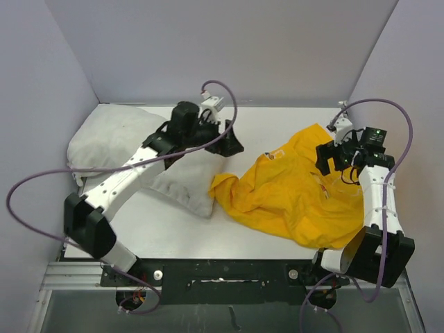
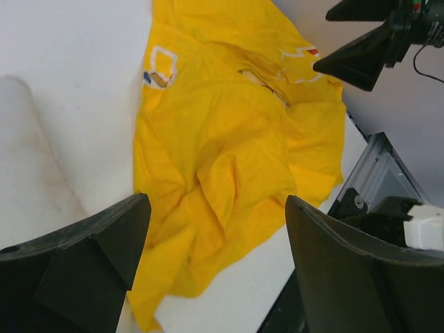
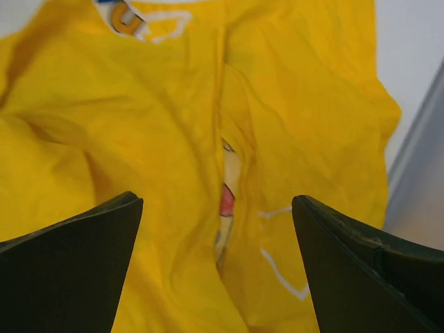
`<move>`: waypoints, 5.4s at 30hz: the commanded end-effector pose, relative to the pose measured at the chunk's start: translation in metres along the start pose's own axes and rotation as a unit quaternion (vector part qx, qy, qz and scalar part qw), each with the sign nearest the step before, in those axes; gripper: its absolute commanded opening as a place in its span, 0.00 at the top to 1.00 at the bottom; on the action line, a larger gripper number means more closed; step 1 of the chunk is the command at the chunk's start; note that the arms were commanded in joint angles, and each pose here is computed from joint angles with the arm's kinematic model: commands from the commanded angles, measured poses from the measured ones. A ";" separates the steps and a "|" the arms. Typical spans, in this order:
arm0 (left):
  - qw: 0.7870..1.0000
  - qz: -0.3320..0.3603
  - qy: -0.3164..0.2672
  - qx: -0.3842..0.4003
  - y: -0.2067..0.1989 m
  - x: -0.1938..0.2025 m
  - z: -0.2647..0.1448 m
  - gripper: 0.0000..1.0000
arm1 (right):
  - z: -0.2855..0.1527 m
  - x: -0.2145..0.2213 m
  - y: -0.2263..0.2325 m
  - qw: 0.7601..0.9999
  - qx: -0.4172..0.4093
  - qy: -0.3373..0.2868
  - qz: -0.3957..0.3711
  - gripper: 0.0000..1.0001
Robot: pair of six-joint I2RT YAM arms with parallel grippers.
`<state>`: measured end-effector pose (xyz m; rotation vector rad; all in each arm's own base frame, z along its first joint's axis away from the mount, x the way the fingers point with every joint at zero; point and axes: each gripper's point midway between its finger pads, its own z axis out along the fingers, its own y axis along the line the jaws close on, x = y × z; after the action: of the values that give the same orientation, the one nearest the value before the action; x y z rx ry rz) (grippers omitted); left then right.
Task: Put the pillow into the pillowcase
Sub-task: Flatten out the pillowcase at the center of the board.
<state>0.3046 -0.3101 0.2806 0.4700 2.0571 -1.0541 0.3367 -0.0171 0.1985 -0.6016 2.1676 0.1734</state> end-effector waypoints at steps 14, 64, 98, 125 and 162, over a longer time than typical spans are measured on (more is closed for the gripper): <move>0.972 0.063 0.215 -0.074 0.075 0.096 0.199 0.16 | 0.097 0.102 -0.103 0.978 0.101 0.184 -0.018 0.09; 0.991 -0.121 0.023 0.051 0.008 0.085 -0.001 0.02 | 0.083 0.099 0.085 0.968 -0.136 0.208 -0.036 0.17; 0.997 -0.051 -0.053 0.038 0.008 0.092 -0.064 0.02 | 0.050 0.059 0.178 0.879 -0.363 -0.007 -0.308 0.02; 0.992 0.050 -0.106 0.048 -0.001 0.084 -0.096 0.02 | -0.075 0.160 0.235 0.676 -0.586 0.155 -0.418 0.76; 0.779 0.556 0.096 0.273 -0.092 0.285 0.147 0.21 | 0.005 0.219 -0.039 0.943 0.004 0.194 0.268 0.18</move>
<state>0.1318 -0.4575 0.0367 1.9437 1.1884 -0.7106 0.2278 -0.1144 0.0300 -0.1771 2.6910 0.4409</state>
